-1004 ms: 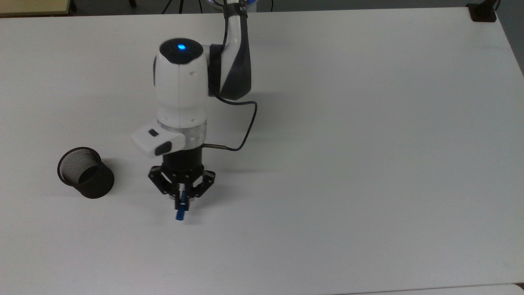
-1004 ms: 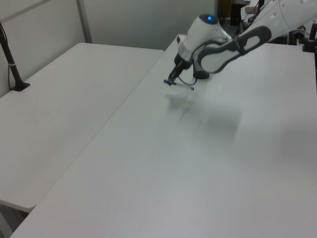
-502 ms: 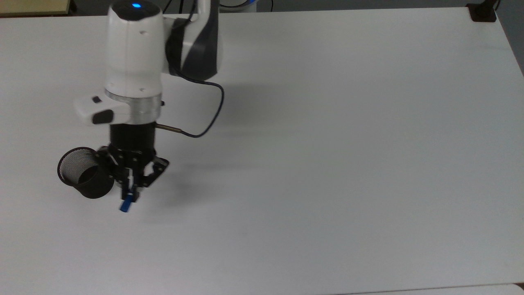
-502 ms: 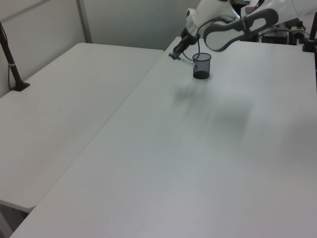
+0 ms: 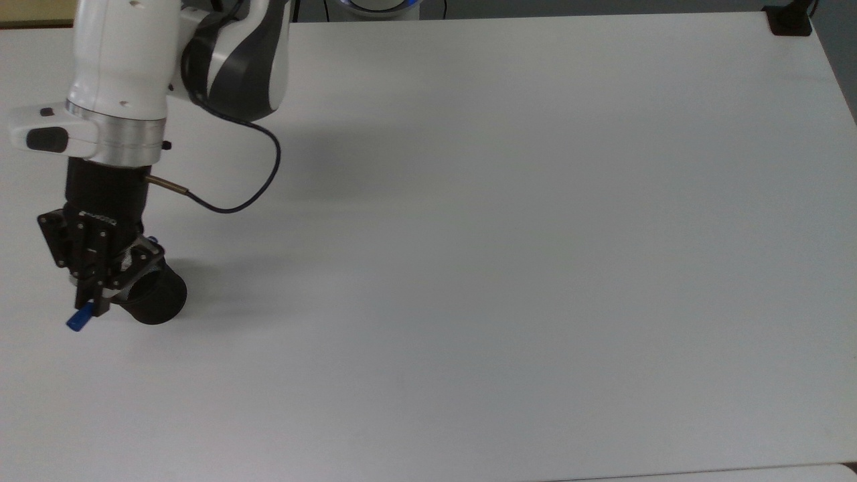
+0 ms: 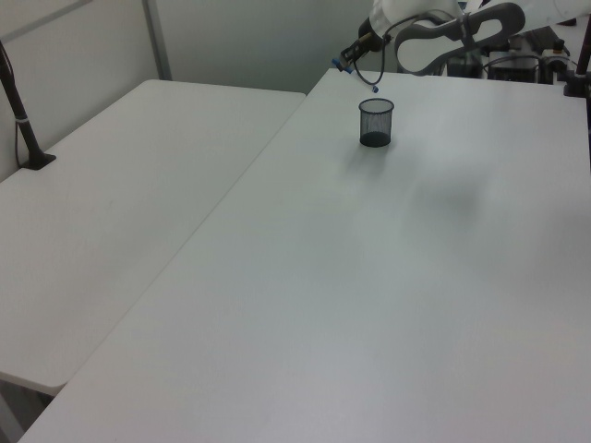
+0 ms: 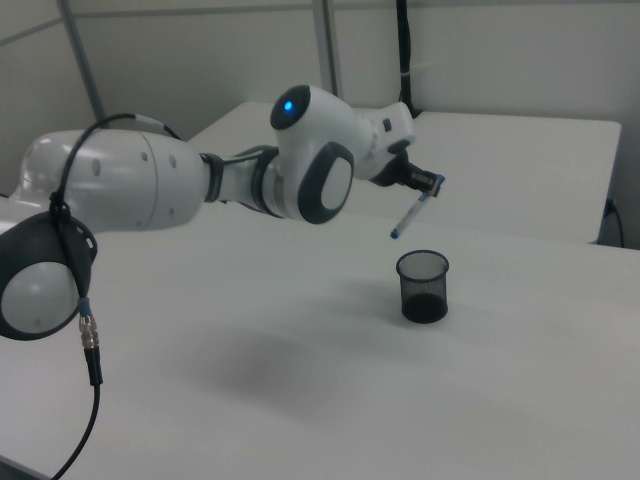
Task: Insert the marker
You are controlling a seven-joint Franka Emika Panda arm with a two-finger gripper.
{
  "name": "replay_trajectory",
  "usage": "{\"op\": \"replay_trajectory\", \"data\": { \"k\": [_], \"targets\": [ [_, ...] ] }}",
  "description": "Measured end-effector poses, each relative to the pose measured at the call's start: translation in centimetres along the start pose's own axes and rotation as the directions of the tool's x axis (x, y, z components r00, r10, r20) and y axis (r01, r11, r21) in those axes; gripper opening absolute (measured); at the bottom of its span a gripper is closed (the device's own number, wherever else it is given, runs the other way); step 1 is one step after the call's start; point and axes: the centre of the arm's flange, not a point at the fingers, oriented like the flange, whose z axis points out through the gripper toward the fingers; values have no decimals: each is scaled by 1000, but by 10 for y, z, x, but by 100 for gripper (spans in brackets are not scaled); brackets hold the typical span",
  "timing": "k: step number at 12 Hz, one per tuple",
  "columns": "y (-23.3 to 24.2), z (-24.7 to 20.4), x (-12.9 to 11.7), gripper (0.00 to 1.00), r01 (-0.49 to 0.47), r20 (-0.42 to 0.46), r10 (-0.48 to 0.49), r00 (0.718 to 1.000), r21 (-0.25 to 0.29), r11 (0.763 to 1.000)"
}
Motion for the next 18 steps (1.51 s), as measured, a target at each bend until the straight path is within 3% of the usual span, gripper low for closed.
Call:
{"op": "replay_trajectory", "data": {
  "k": [7, 11, 13, 15, 17, 18],
  "targets": [
    [28, 43, -34, 18, -19, 26, 19, 999, -28, 999],
    [28, 46, -37, 26, -19, 28, 20, 999, -28, 999],
    [28, 44, -36, 38, -24, 23, 24, 999, -27, 999],
    [14, 39, -31, 63, -17, 14, 17, 1000, -9, 1000],
    [-33, 23, -21, 95, 19, 10, -20, 1000, 39, 999],
    [-53, 16, -19, 100, 37, 38, -39, 999, 55, 998]
  ]
}}
